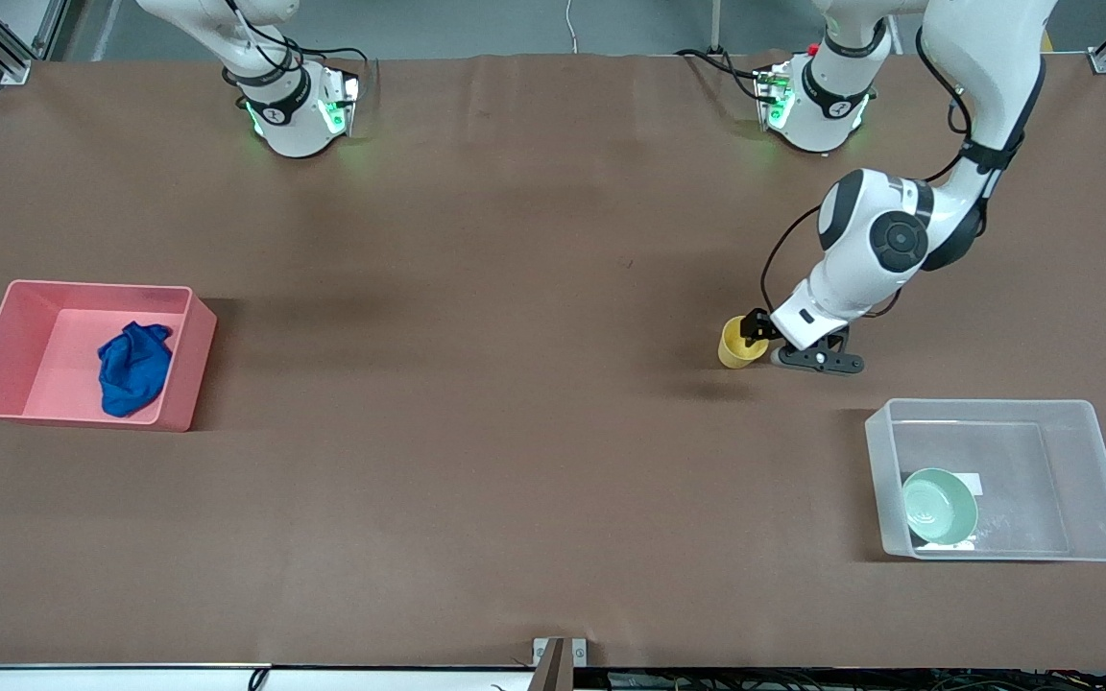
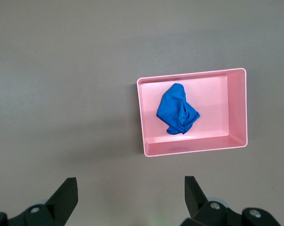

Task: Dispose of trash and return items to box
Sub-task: 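Grasp the yellow cup by its rim with the left gripper, then carry the yellow cup into the clear bin onto the green bowl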

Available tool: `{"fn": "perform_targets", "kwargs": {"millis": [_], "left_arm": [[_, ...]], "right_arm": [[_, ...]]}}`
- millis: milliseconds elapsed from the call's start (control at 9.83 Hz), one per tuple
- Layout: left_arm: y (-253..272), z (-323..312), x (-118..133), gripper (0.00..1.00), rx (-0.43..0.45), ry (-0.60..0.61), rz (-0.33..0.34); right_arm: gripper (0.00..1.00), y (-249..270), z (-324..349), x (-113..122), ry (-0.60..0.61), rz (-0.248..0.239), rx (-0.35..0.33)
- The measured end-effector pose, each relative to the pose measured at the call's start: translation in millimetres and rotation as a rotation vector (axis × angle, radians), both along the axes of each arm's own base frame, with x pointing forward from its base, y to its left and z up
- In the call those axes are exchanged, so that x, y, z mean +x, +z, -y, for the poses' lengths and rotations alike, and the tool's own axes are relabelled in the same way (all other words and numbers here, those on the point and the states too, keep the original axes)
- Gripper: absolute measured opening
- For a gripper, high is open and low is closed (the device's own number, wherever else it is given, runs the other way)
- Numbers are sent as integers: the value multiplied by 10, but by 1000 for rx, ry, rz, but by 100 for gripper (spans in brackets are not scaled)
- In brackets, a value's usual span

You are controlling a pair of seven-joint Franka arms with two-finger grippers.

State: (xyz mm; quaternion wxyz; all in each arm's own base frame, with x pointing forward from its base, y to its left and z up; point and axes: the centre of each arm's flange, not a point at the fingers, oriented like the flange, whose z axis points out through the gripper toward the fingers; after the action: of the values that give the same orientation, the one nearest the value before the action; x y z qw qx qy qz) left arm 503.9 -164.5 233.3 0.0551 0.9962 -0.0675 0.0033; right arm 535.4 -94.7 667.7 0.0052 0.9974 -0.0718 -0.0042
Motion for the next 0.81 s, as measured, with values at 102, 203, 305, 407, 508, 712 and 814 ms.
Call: {"fn": "perform_targets", "kwargs": {"millis": [102, 203, 305, 407, 508, 712, 814], "left_arm": [[-72, 41, -38, 84, -1, -7, -12], [-114, 63, -55, 66, -1, -11, -21], [-144, 65, -63, 48, -1, -12, -27], [-159, 65, -66, 35, -1, -12, -30], [-163, 66, -66, 21, -2, -11, -30], [-128, 66, -25, 3, -6, -8, -15], [-50, 58, 56, 3, -12, -2, 8]], "right_arm": [[100, 0, 0, 0, 0, 0, 0], [100, 0, 0, 0, 0, 0, 0], [100, 0, 0, -1, 0, 0, 0], [100, 0, 0, -1, 0, 0, 0], [100, 0, 0, -1, 0, -1, 0], [100, 0, 0, -1, 0, -1, 0], [100, 0, 0, -1, 0, -1, 0]]}}
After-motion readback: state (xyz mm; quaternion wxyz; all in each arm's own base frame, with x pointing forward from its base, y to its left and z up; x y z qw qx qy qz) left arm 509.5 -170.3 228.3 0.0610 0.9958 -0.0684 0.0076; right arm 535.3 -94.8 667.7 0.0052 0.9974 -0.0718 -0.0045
